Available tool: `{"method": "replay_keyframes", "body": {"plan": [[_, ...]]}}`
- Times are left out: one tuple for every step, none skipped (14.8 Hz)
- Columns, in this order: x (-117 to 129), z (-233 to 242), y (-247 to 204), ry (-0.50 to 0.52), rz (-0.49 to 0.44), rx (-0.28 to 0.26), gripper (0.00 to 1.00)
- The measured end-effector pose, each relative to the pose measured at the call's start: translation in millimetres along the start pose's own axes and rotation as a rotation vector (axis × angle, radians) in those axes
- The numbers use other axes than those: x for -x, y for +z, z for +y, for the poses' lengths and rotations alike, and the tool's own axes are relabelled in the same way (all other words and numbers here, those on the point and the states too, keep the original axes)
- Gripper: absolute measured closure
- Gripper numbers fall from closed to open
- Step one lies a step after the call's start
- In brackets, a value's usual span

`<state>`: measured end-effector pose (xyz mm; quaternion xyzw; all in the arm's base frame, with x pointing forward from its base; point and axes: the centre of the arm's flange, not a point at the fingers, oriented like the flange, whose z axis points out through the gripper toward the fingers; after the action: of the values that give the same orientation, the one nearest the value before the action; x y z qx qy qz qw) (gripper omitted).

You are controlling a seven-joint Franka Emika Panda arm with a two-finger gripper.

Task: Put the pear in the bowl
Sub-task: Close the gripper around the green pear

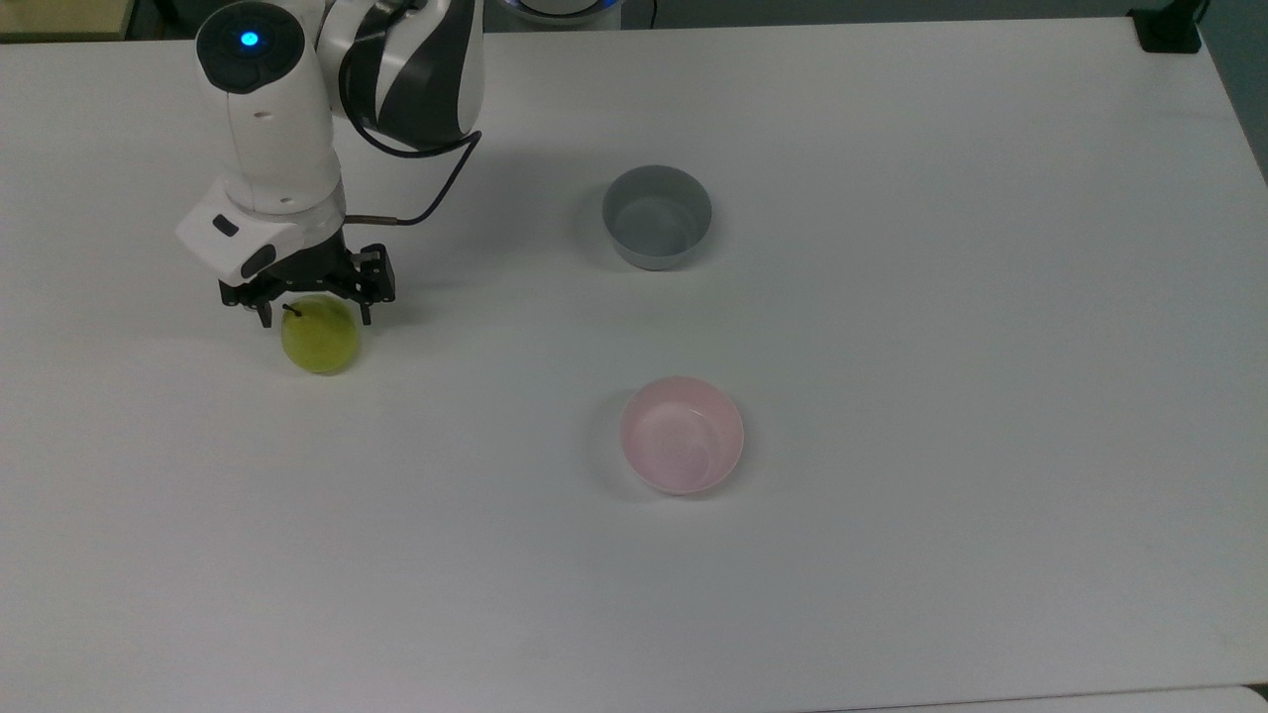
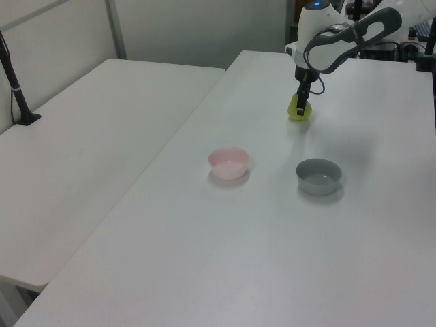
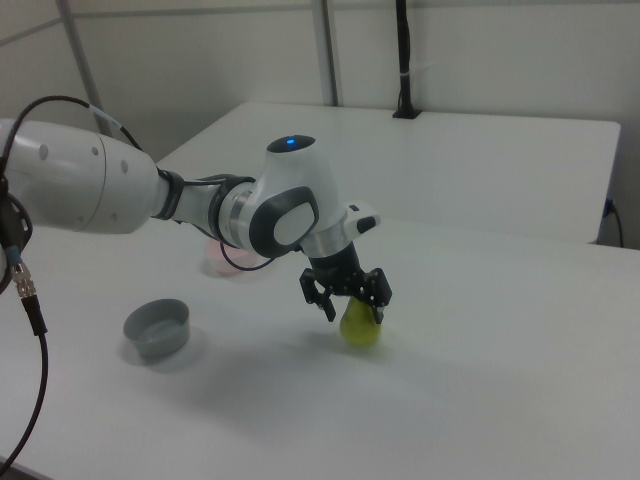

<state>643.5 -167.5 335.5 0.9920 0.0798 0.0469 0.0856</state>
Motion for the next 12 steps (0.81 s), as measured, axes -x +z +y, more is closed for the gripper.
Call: {"method": "replay_keyframes", "body": {"plan": [[-0.6, -0.4, 4.2, -0.001, 0.001, 0.003, 0.04], [-1.1, -0.7, 6.7, -0.004, 0.003, 0.005, 0.11], [-1.3, -0.7, 7.5, -0.008, 0.005, 0.006, 0.12], [-1.4, -0.8, 7.8, -0.017, 0.004, 0.007, 0.13], [-1.5, -0.7, 7.7, -0.027, 0.005, 0.007, 0.21], [-2.2, -0.1, 6.1, -0.033, 0.008, 0.008, 0.3], [-2.6, 0.1, 6.0, -0.044, 0.008, 0.009, 0.3], [-2.5, 0.0, 6.4, -0.046, 0.008, 0.009, 0.3], [-2.6, 0.0, 6.3, -0.047, 0.008, 0.009, 0.3], [-2.7, 0.2, 6.1, -0.047, 0.008, 0.009, 0.3], [-3.6, 1.5, 3.8, -0.046, 0.012, 0.011, 0.3], [-4.9, 3.5, -0.2, -0.044, 0.02, 0.015, 0.3]]}}
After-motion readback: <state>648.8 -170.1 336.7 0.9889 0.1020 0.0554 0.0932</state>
